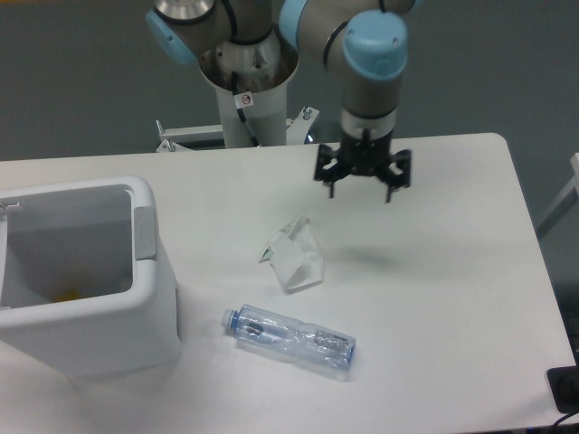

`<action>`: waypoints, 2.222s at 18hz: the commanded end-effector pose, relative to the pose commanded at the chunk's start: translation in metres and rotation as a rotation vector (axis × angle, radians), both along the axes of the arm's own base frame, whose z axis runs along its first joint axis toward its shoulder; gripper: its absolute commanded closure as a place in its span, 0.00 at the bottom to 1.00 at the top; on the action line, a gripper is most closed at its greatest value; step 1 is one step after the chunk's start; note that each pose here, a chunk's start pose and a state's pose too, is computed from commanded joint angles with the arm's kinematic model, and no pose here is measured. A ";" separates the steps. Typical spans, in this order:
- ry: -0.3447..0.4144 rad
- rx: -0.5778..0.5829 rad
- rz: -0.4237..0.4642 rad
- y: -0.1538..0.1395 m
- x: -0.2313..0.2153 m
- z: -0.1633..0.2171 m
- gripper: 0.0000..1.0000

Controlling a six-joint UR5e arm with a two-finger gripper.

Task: Place the trash in the trash can
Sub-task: 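Move the open gripper down over the crumpled clear plastic wrapper, then close the gripper on the wrapper and lift it, then carry the wrapper over the white bin and open the gripper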

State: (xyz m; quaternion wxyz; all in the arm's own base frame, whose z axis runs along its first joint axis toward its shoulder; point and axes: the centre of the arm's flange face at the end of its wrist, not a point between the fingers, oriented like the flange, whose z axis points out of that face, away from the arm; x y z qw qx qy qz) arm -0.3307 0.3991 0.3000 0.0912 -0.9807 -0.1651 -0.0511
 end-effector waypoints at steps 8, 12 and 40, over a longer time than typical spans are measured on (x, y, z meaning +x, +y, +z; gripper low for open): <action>-0.019 -0.037 -0.070 0.040 0.023 -0.072 0.02; 0.006 -0.093 -0.071 0.042 0.013 -0.086 0.24; -0.045 0.682 0.298 0.077 0.125 0.319 1.00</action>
